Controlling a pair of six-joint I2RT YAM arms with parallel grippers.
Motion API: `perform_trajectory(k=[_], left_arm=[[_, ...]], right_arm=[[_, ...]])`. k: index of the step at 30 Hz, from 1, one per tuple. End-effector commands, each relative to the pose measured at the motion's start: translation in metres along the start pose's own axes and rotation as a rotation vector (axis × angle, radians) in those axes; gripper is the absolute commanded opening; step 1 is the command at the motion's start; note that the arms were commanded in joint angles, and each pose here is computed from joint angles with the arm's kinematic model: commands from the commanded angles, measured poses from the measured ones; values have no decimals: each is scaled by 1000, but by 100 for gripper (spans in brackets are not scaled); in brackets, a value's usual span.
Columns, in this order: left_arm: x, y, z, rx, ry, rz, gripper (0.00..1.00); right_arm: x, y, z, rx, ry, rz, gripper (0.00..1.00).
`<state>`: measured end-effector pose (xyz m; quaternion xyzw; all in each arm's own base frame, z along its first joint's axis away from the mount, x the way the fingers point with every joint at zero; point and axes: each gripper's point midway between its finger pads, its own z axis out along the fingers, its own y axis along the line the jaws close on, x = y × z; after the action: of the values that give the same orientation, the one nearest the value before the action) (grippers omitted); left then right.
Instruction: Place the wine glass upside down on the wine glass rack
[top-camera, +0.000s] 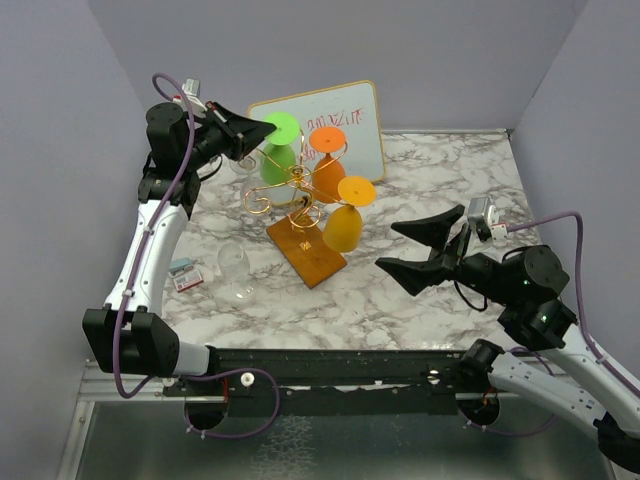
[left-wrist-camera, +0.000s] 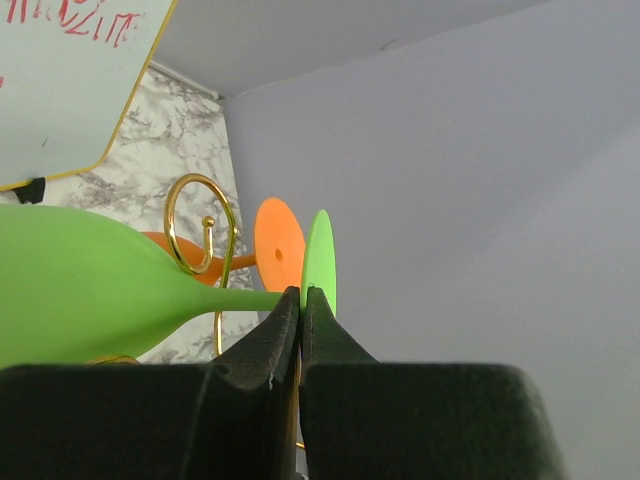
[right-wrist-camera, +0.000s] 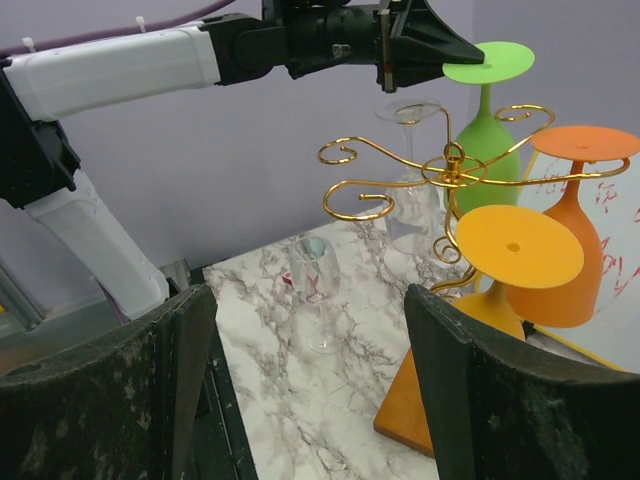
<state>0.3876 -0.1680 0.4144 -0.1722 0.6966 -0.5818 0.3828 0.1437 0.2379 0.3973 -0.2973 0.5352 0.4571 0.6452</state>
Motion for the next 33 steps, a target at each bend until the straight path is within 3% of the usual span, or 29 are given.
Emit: perform_trajectory(k=[1, 11, 33], left_arm=[[3, -9, 1, 45, 33, 1, 0], [12, -15, 18, 77, 74, 13, 0], [-20, 14, 47, -21, -44, 42, 0]], right_arm=[[-1, -1, 1, 10, -15, 9, 81], [3, -5, 4, 23, -4, 12, 81], [7, -6, 6, 27, 7, 17, 81]])
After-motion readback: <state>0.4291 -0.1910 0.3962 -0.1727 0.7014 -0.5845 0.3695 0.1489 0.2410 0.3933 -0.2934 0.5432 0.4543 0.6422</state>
